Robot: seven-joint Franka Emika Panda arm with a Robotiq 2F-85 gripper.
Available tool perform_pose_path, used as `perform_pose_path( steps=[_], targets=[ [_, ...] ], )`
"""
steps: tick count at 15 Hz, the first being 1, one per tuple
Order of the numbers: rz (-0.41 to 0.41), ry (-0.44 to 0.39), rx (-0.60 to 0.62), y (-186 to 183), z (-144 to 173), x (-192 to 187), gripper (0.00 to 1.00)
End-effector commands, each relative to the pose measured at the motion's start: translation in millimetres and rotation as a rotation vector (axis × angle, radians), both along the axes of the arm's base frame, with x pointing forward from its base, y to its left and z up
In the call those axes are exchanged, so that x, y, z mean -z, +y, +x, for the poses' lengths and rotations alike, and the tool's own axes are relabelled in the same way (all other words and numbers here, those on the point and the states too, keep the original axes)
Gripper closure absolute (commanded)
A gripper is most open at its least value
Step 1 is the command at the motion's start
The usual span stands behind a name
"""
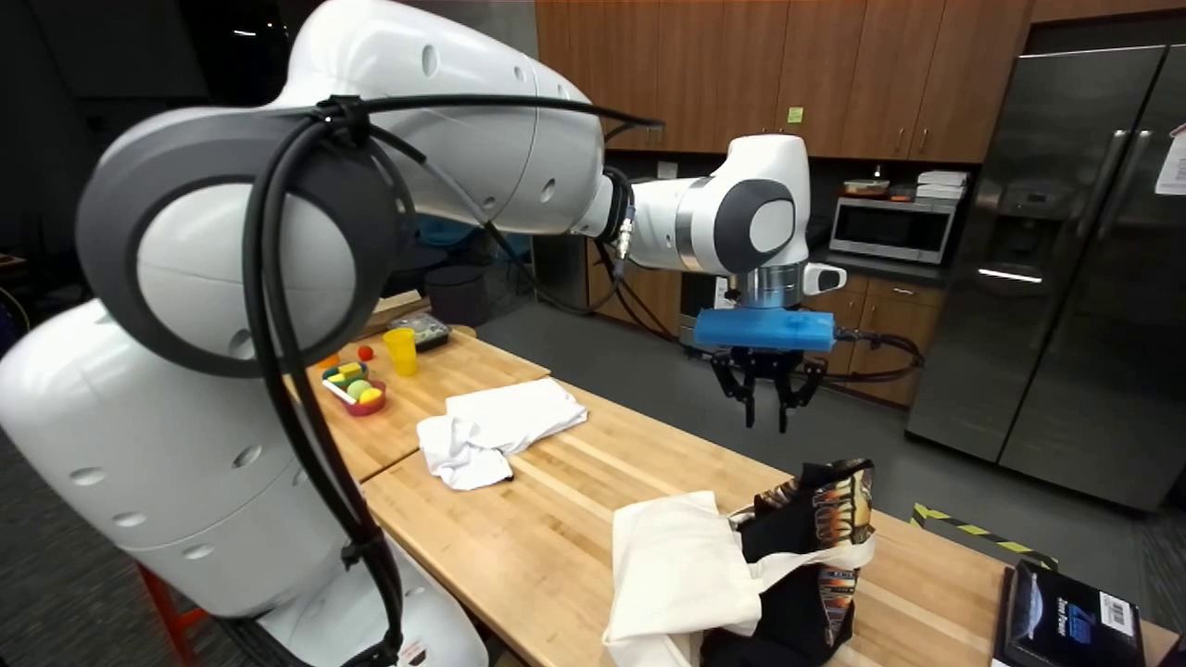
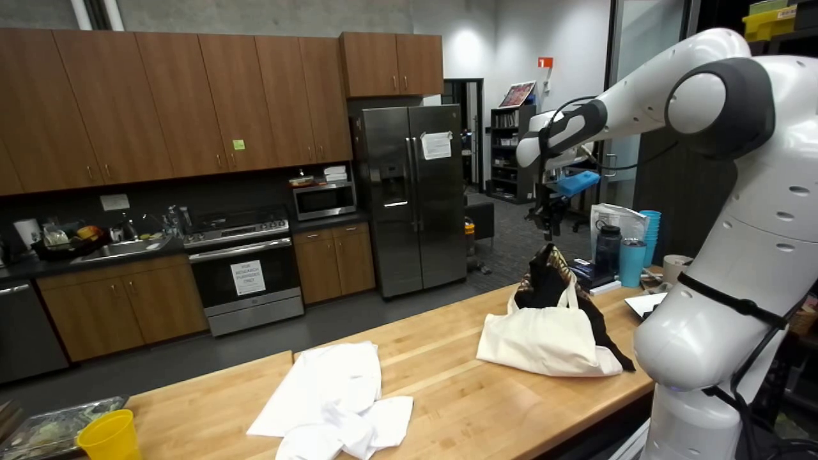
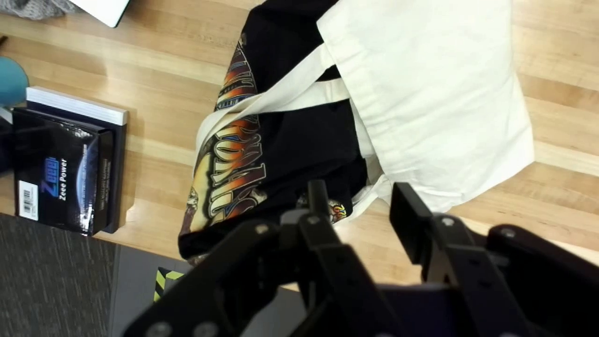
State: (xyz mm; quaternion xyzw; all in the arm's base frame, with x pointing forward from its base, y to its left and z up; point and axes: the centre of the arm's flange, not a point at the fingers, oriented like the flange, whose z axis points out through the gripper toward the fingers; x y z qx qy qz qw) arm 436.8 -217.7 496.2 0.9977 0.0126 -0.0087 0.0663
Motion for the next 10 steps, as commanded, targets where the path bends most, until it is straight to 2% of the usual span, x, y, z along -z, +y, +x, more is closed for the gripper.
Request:
perform_pose_path(
  steps=[1, 5, 7, 9, 10],
  targets=[
    [-0.033, 0.106, -0.036, 3.5, -3.3, 18.9, 0.29],
    [-0.172, 0.308, -0.047, -11.8, -13.1, 81.1, 0.05],
    [-0.232, 0.395, -0.038, -22.3, -15.0, 101.4, 0.0],
    [-0.262, 0.406, 0.005, -39.2, -20.9, 109.6, 0.0],
    [-0.235, 0.379, 0.036, -51.8, -24.5, 107.1, 0.0]
  ],
)
